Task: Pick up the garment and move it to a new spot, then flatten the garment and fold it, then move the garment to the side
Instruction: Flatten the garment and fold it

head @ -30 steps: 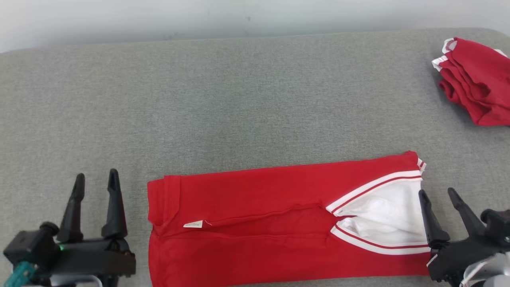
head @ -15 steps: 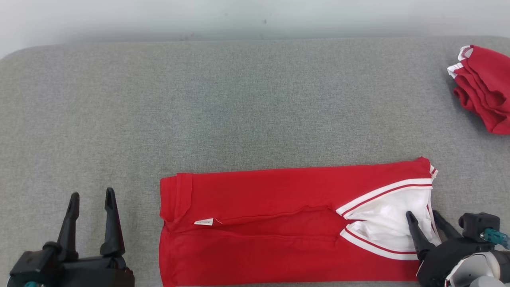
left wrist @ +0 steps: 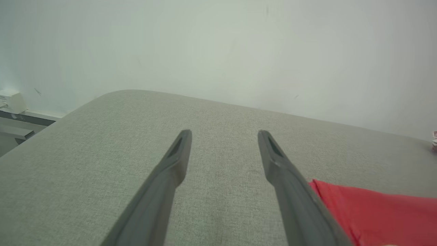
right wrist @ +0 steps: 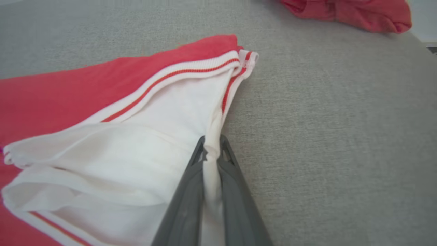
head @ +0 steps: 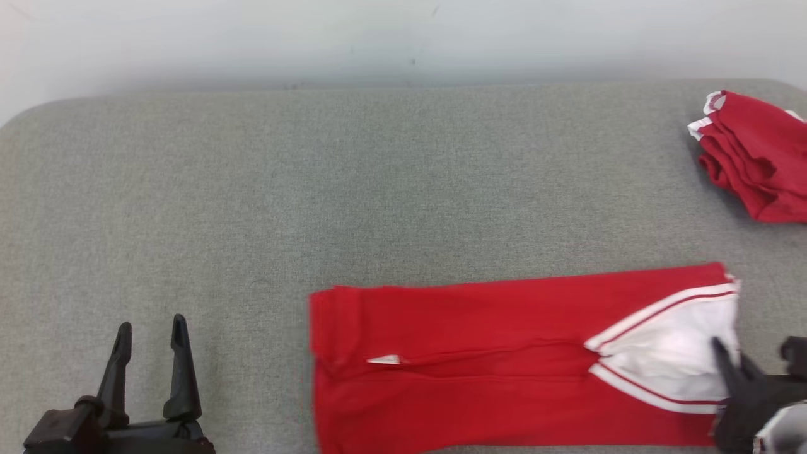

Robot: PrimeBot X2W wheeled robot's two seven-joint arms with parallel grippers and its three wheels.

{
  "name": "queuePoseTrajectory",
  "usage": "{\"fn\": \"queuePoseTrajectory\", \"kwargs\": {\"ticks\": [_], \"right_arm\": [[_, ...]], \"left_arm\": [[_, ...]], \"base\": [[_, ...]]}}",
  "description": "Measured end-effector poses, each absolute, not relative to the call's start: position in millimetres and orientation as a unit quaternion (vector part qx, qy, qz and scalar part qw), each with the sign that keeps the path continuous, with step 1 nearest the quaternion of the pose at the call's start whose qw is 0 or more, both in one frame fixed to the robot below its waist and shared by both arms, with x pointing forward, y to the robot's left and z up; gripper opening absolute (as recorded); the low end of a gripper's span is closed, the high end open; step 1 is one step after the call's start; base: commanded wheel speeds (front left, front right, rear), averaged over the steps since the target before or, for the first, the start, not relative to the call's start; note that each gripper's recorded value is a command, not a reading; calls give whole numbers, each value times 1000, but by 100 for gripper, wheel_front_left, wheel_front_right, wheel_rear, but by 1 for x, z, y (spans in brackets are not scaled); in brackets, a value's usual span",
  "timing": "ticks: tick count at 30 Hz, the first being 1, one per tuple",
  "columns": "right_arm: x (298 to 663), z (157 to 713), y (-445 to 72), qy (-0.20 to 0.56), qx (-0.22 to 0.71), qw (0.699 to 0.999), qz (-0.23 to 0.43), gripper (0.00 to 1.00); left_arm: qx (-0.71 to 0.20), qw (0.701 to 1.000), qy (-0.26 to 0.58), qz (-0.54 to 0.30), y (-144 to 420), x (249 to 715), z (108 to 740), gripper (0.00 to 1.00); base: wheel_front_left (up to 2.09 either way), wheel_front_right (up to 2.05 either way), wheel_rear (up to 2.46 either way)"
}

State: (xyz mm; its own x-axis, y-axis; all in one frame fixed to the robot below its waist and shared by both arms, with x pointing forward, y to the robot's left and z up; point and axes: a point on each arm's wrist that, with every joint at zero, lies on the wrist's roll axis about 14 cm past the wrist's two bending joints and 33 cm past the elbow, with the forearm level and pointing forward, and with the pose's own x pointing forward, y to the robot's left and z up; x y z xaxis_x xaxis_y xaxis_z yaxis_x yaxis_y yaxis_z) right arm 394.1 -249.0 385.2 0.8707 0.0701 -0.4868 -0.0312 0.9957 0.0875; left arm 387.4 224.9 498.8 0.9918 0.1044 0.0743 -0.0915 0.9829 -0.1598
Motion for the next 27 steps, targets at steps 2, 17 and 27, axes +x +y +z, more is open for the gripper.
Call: {"fn": "queuePoseTrajectory", "kwargs": {"ticks": [2, 17, 27], "right_arm": [[392, 394, -278, 246, 25, 969, -2, 0], [395, 440, -238, 180, 38, 981, 53, 0], [395, 471, -150, 145, 55, 974, 164, 0]], "left_arm": [[-80, 995, -44, 43, 220, 388, 501, 100], [-87, 995, -39, 29, 208, 387, 499, 100], [-88, 995, -36, 25, 205, 386, 497, 100]], "base": [[0, 0, 0], [0, 0, 0], [0, 0, 0]]}}
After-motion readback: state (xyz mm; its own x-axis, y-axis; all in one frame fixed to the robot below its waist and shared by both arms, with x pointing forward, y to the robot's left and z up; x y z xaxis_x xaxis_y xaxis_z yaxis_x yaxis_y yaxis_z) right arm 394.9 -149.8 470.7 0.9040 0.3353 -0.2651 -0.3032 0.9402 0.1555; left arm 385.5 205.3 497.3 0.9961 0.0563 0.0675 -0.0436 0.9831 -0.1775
